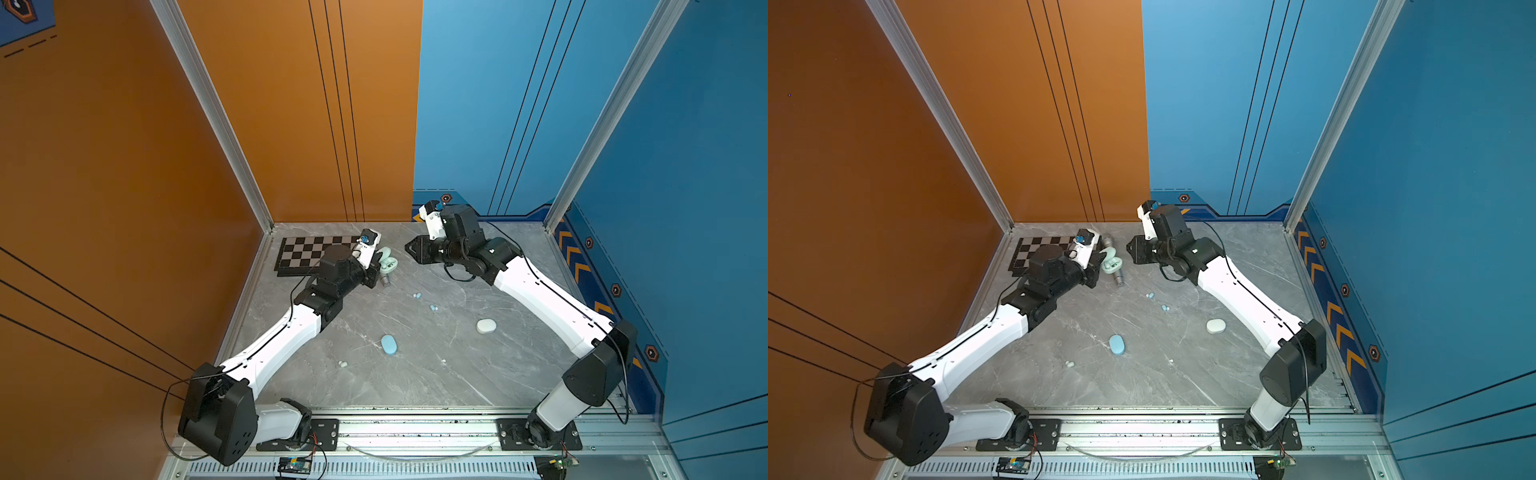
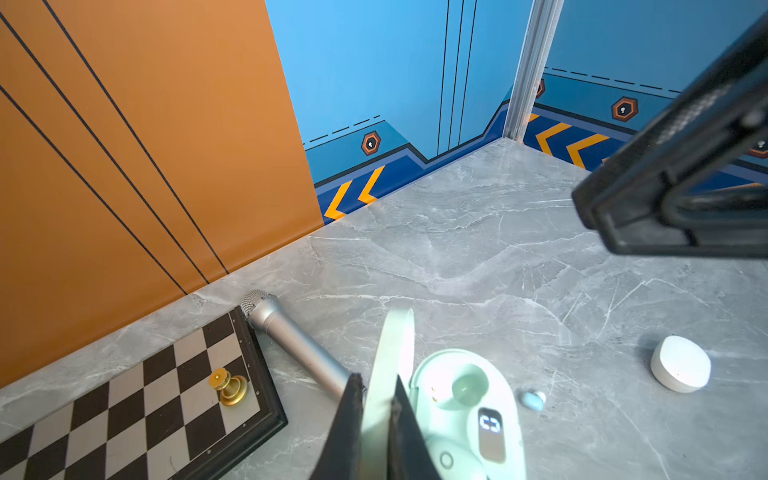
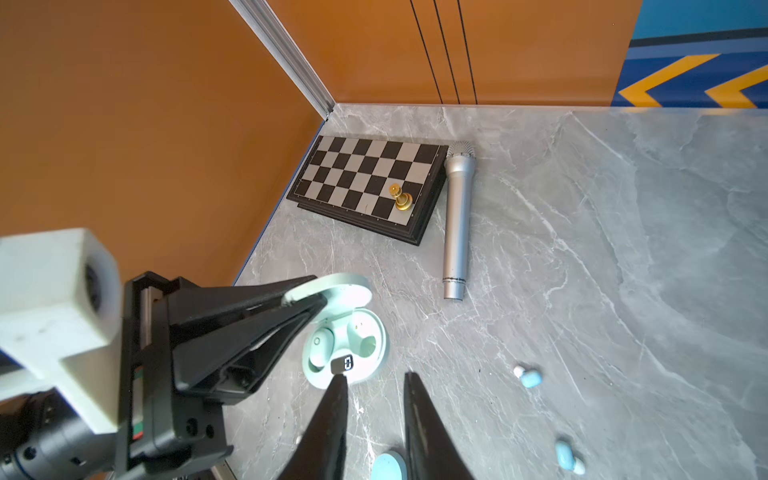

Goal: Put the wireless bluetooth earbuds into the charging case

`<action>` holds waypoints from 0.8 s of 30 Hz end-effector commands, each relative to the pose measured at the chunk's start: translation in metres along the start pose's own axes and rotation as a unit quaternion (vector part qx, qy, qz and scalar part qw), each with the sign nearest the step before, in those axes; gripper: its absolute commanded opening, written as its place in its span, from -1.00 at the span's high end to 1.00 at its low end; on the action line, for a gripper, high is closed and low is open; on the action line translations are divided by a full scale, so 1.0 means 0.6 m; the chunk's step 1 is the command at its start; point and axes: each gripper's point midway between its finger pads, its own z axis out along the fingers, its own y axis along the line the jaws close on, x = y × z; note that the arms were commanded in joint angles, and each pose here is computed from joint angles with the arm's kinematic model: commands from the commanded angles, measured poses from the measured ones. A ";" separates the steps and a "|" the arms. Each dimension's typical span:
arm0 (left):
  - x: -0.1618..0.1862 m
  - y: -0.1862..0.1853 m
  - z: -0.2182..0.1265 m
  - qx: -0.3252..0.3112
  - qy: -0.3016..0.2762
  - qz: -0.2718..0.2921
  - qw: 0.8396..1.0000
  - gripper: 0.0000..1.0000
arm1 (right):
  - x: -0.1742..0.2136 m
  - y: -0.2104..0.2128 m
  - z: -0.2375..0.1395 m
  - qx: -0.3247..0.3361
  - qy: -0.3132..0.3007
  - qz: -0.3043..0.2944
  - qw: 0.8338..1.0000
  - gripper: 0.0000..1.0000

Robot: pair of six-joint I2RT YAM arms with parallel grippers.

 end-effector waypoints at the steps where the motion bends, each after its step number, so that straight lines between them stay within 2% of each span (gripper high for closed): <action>1: -0.015 0.022 -0.036 -0.012 -0.014 0.015 1.000 1.00 | 0.039 -0.006 0.020 -0.014 0.011 -0.050 0.999 0.47; 7: 0.001 0.093 -0.123 -0.116 0.006 -0.004 0.993 1.00 | 0.127 0.039 0.057 -0.134 -0.012 -0.138 0.981 0.43; 10: 0.016 0.120 -0.175 -0.169 0.016 -0.019 0.985 1.00 | 0.211 0.101 0.083 -0.207 0.006 -0.222 0.953 0.34; 14: 0.041 0.133 -0.242 -0.213 0.034 -0.045 0.975 1.00 | 0.331 0.153 0.134 -0.266 0.081 -0.322 0.905 0.27; 19: 0.064 0.135 -0.314 -0.256 0.042 -0.075 0.963 1.00 | 0.442 0.185 0.185 -0.314 0.138 -0.403 0.849 0.18; 22: 0.074 0.133 -0.344 -0.269 0.044 -0.087 0.958 1.00 | 0.483 0.199 0.209 -0.332 0.154 -0.423 0.829 0.13; 24: 0.077 0.130 -0.356 -0.272 0.046 -0.092 0.957 1.00 | 0.499 0.210 0.220 -0.339 0.157 -0.429 0.822 0.10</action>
